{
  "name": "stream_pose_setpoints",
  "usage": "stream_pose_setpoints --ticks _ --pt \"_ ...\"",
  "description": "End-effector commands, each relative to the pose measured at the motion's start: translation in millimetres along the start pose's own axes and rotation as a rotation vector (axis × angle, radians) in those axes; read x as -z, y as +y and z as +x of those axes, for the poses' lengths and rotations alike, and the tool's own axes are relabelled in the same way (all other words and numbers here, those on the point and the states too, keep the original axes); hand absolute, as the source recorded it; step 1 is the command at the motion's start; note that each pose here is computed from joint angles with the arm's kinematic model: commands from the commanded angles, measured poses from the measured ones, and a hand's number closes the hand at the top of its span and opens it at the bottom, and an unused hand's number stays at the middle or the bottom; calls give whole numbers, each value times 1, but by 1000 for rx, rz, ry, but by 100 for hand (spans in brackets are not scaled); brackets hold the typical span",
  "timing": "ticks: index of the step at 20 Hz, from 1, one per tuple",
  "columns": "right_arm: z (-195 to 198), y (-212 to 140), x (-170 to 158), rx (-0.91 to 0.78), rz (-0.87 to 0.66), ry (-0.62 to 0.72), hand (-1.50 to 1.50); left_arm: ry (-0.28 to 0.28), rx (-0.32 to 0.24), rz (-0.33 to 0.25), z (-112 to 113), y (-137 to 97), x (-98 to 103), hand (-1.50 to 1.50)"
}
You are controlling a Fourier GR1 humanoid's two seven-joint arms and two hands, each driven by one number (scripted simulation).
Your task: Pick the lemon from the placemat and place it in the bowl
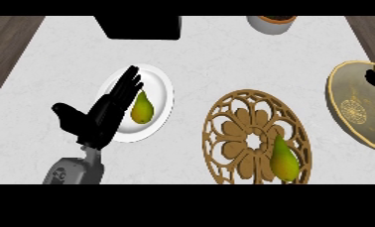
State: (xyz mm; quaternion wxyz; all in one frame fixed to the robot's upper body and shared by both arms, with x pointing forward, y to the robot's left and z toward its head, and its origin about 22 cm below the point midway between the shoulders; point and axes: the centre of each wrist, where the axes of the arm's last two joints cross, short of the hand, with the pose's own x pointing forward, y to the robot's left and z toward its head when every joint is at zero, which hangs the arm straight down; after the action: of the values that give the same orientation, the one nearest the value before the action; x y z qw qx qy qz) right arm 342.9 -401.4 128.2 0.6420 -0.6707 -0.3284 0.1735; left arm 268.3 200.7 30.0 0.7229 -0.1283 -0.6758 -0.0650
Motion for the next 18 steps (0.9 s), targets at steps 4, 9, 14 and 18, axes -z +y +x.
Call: stream_pose_setpoints --ticks 4,9,14,18 --pt "-35 15 42 152 85 95 -150 10 5 -6 -7 1 -7 0" --pt "-38 41 35 366 33 33 -150 10 4 18 -15 3 -5 0" --pt "-27 15 31 772 -246 -10 -150 8 -11 19 -3 2 -1 0" --pt "-26 17 7 962 -291 -154 -150 14 -8 71 -3 12 -4 0"
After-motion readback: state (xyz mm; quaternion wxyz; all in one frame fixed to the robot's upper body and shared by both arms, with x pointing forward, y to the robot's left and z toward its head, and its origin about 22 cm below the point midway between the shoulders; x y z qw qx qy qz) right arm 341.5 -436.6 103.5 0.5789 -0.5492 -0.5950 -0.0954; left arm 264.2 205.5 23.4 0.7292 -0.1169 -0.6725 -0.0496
